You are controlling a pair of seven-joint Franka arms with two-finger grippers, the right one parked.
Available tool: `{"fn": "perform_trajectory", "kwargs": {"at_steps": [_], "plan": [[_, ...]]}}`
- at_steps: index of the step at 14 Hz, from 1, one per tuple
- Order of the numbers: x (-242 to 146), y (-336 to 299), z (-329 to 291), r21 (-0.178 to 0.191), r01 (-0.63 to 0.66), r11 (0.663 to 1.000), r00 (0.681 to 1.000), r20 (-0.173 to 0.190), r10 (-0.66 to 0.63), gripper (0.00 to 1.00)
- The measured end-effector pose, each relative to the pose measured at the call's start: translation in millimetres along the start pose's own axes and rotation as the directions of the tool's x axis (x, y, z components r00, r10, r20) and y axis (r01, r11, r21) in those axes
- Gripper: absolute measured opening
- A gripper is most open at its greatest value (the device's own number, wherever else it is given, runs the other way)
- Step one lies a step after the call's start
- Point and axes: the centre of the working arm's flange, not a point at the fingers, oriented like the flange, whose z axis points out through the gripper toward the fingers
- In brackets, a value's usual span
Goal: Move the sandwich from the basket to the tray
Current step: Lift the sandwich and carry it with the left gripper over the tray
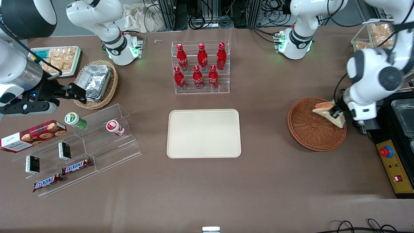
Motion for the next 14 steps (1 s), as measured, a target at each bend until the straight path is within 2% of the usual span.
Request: {"fn": "perform_trajectory", "kwargs": {"at_steps": [1,3,5,6,8,9,10,11,14], "plan": [[1.3,3.5,-44.8,0.009,-0.047,0.999,0.999,0.0,0.047,0.2],[-1.0,5.8,-126.2,-0.001,-0.145,0.989,0.989,-0.019,0.145,0.2],[-18.3,17.5,-188.0,-0.038,-0.274,0.961,0.96,-0.078,0.27,0.2],[-33.9,31.8,-210.9,-0.054,-0.359,0.932,0.929,-0.117,0.351,0.2],[-75.5,76.2,-237.8,-0.067,-0.532,0.844,0.84,-0.174,0.515,0.2],[-99.9,102.6,-238.5,-0.068,-0.59,0.805,0.8,-0.179,0.572,0.2],[-126.3,129.8,-231.3,-0.066,-0.637,0.768,0.766,-0.169,0.62,0.2],[-153.4,156.4,-218.8,-0.065,-0.664,0.745,0.745,-0.148,0.65,0.2],[-229.8,231.9,-163.3,-0.059,-0.678,0.733,0.735,-0.081,0.673,0.2]]}}
